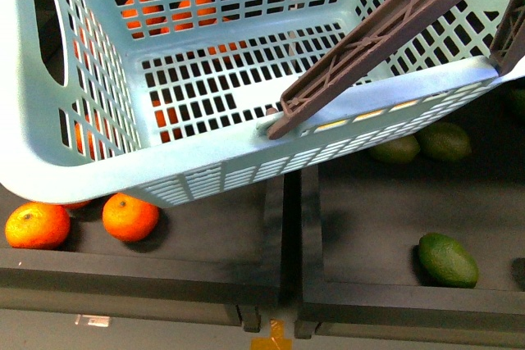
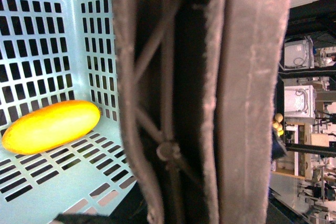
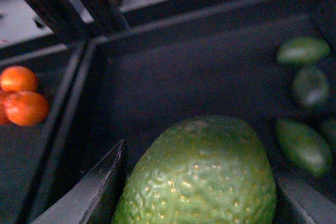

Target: Pick mango and avocado into basket

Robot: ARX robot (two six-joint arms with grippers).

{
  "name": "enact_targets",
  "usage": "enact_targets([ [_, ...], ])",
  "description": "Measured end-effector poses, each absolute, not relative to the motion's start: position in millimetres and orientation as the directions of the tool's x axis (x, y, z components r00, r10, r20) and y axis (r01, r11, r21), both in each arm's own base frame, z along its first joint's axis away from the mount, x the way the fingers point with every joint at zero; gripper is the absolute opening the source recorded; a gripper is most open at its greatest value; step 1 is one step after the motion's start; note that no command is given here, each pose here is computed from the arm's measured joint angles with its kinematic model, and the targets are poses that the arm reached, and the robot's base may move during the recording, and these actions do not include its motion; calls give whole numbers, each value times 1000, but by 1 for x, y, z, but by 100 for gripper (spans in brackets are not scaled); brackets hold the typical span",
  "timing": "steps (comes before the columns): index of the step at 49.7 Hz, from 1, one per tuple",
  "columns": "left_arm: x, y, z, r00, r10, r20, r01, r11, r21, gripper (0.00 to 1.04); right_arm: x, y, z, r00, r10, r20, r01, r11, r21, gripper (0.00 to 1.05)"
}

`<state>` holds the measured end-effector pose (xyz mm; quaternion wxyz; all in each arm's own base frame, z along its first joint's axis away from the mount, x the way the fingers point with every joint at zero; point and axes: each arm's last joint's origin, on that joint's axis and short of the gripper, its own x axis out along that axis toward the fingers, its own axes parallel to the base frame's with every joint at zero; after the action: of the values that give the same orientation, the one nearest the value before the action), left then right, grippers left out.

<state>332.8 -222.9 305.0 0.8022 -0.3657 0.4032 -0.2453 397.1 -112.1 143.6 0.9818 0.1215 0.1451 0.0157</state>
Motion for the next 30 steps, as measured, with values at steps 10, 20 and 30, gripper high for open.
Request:
enact_targets([
  [10, 333, -223, 305, 555, -688, -468, 99, 613, -784, 15, 381, -59, 211, 966, 237, -101, -208, 949, 236, 58],
  [20, 333, -223, 305, 555, -688, -468, 99, 613, -784, 15, 372, -19, 241, 933, 360, -16, -348, 912, 219, 58],
  [30, 333, -223, 305, 555, -688, -467, 99, 612, -785, 15, 361, 32, 255, 873, 488, 18, -481, 853, 200, 58],
])
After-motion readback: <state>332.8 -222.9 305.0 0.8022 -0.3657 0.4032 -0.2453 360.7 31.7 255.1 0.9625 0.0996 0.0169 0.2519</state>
